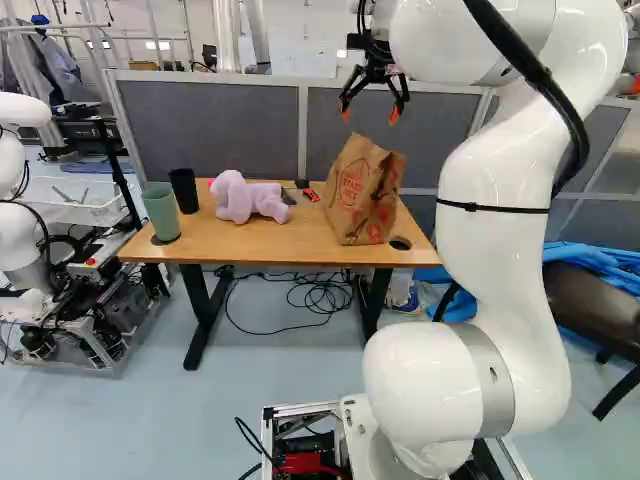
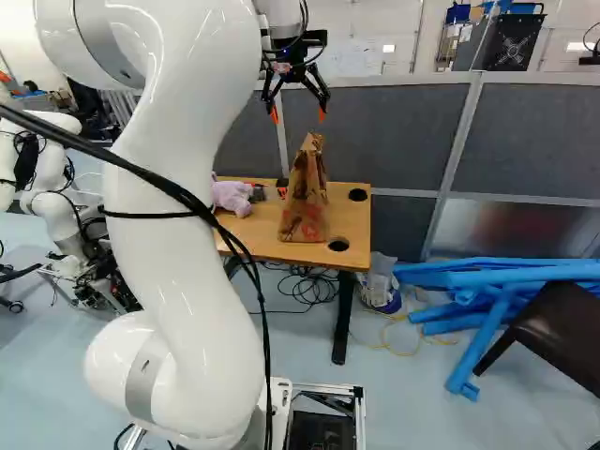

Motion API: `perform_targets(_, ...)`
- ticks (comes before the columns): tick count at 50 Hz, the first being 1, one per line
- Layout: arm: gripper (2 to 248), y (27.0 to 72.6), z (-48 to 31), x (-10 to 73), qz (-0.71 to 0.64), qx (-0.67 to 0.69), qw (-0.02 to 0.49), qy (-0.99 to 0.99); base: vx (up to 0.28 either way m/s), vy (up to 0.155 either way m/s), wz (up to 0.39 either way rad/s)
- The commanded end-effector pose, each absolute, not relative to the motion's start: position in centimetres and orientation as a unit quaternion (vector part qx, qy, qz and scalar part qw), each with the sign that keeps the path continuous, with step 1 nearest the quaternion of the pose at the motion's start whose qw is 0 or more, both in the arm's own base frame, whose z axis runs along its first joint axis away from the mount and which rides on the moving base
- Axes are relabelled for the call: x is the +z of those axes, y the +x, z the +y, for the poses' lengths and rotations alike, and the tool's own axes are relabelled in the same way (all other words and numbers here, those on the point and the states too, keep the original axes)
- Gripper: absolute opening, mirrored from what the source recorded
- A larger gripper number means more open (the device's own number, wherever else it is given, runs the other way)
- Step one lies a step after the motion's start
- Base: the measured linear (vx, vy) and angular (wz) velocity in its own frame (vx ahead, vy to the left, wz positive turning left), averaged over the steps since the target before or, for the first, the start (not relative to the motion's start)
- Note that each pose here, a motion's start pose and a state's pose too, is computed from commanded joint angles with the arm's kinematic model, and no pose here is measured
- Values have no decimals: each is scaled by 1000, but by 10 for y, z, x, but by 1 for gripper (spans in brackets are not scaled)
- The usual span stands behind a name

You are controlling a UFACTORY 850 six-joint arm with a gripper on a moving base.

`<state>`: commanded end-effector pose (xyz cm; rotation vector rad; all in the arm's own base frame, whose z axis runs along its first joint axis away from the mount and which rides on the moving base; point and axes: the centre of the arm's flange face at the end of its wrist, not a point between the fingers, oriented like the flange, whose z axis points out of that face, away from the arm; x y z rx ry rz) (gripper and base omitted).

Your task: Pick up the bag on the ground and place it on the table

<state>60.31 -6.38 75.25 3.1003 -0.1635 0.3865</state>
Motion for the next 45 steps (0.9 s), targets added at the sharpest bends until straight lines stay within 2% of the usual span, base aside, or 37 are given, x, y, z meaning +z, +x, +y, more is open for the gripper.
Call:
perform_targets(21,247,603,-64,753,-52,124,7,991,-29,2,2)
perform_targets(45,247,603,-64,753,-52,124,7,991,-121,1,-3)
